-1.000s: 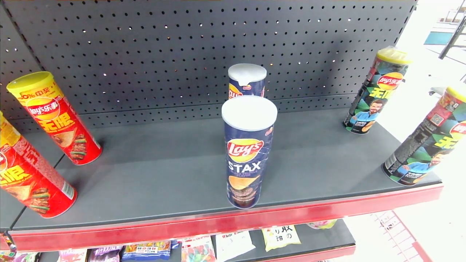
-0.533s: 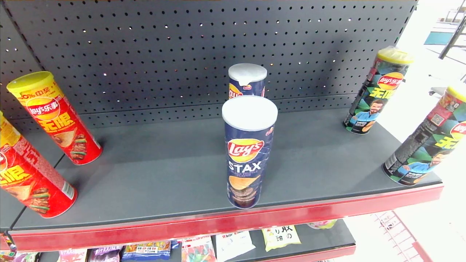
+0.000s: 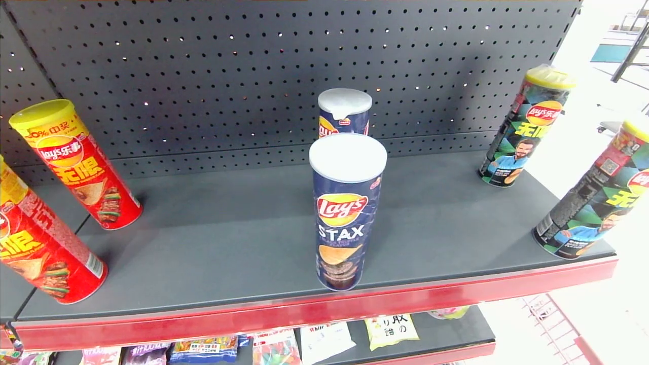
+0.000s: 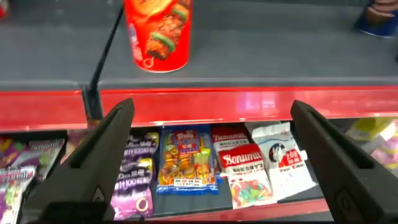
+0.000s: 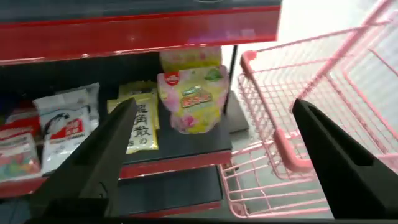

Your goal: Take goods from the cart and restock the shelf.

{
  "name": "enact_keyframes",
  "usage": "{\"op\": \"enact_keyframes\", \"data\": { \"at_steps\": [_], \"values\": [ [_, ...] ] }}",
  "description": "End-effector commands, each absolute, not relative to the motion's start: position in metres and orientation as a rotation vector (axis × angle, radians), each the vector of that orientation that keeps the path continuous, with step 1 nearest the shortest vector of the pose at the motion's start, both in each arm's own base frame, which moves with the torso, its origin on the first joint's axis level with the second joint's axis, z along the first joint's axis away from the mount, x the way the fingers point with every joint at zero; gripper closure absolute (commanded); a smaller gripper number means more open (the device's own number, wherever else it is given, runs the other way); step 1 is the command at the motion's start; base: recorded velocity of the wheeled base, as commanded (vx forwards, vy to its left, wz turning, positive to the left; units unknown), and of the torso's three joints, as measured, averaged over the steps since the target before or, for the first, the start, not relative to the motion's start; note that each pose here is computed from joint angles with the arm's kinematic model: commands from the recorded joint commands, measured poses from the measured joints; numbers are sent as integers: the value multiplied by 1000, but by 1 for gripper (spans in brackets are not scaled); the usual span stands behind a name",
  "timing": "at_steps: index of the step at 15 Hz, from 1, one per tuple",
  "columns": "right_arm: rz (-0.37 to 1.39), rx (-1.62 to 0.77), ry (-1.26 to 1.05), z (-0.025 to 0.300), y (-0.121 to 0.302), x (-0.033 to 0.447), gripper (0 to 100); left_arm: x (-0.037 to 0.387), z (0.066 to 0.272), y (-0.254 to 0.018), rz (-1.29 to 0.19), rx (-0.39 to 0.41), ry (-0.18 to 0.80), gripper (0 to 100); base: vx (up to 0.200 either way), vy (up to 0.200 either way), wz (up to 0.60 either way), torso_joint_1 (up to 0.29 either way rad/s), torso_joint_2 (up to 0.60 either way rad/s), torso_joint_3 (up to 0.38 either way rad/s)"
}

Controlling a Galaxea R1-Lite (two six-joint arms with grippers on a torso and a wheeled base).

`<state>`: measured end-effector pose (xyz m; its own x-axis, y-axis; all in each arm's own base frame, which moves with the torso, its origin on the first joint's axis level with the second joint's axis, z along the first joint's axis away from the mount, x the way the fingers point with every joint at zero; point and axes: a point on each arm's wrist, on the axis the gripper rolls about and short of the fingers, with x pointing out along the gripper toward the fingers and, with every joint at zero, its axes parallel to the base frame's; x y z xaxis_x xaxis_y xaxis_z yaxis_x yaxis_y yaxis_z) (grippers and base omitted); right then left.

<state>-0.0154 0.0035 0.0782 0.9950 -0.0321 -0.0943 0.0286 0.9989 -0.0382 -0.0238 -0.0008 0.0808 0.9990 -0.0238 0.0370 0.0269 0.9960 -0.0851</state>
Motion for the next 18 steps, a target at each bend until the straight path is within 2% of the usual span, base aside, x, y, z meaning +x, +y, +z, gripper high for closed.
{"op": "enact_keyframes", "data": {
  "at_steps": [1, 5, 6, 8, 10, 11, 13, 14, 16, 18],
  "values": [
    [80, -10, 81, 77, 1, -17, 0, -23, 80, -1, -46, -63, -32, 0, 0, 0, 0, 0, 0, 0],
    [0, 3, 5, 76, 0, -23, 0, -23, 80, -2, -68, -46, -34, 0, 0, 0, 0, 0, 0, 0],
    [-8, 5, 3, 76, 0, -23, 0, -23, 80, -1, -30, -73, -33, 0, 0, 0, 0, 0, 0, 0],
    [-9, 6, 3, 76, 0, -23, 0, -23, 79, 3, 142, -112, -37, 0, 0, 0, 0, 0, 0, 0],
    [-9, 5, 3, 76, 0, -23, 0, -23, 79, 3, 123, -107, -36, 0, 0, 0, 0, 0, 0, 0],
    [-9, 5, 3, 76, 0, -23, 0, -23, 79, 0, 23, -91, -30, 0, 0, 0, 0, 0, 0, 0],
    [-8, 5, 3, 76, 0, -23, 0, -23, 80, -2, -63, 6, -35, 0, 0, 0, 0, 0, 0, 0],
    [-9, 5, 3, 76, 0, -23, 0, -24, 83, -2, -75, -3, -64, 0, 0, 0, 0, 0, 0, 0],
    [-9, 5, 3, 76, 0, -23, 0, -23, 84, -1, -34, -14, -81, 0, 0, 0, 0, 0, 0, 0],
    [-8, 5, 3, 76, 0, -23, 0, -23, 83, 1, 68, -39, -75, 0, 0, 0, 0, 0, 0, 0]
  ]
}}
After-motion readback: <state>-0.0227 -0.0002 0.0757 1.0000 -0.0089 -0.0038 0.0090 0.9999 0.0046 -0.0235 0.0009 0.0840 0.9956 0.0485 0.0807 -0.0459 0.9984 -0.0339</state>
